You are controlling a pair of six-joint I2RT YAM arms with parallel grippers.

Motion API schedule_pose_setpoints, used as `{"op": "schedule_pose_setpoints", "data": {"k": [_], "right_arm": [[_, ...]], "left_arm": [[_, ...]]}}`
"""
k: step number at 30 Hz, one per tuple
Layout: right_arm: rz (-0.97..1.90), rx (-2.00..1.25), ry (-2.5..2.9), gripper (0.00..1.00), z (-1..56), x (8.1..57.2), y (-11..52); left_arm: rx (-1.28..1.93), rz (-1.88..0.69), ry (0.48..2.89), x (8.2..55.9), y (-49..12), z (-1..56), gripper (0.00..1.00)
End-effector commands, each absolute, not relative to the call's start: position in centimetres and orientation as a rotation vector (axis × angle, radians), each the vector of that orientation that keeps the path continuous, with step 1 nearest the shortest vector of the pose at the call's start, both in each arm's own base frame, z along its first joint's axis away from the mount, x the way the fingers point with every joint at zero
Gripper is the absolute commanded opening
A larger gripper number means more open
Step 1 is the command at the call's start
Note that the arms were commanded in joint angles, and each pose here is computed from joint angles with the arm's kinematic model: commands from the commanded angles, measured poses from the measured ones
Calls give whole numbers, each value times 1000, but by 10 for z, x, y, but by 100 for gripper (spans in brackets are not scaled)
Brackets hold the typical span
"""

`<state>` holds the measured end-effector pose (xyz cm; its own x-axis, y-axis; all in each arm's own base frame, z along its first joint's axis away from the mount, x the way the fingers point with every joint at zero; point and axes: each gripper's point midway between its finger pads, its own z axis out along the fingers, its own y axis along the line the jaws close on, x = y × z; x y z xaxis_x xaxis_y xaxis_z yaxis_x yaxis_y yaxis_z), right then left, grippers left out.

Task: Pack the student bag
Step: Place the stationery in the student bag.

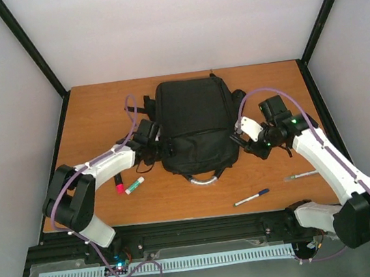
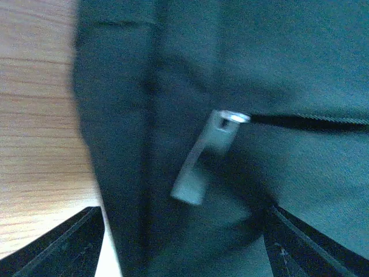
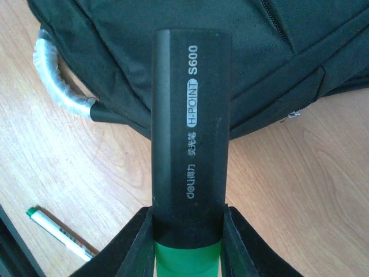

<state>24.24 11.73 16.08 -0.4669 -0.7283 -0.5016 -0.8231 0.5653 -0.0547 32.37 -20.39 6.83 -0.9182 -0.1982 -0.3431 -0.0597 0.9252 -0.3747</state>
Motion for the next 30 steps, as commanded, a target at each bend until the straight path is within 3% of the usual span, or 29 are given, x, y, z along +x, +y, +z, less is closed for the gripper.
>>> {"op": "schedule_pose_setpoints", "data": {"k": [1, 11, 22, 30], "right_arm": [[349, -1118, 2445, 3, 162, 251, 129], [187, -1062, 2632, 3, 131, 291, 136], [32, -1075, 2789, 3, 98, 320, 133], [-21, -1048, 2781, 3, 90, 367, 155]], "left_arm": [[-55, -806, 2566, 325, -266, 96, 75], [105, -881, 2538, 299, -324, 92, 53], [104, -905, 2516, 288, -334, 90, 51], [102, -915, 2502, 285, -331, 91, 50]]}}
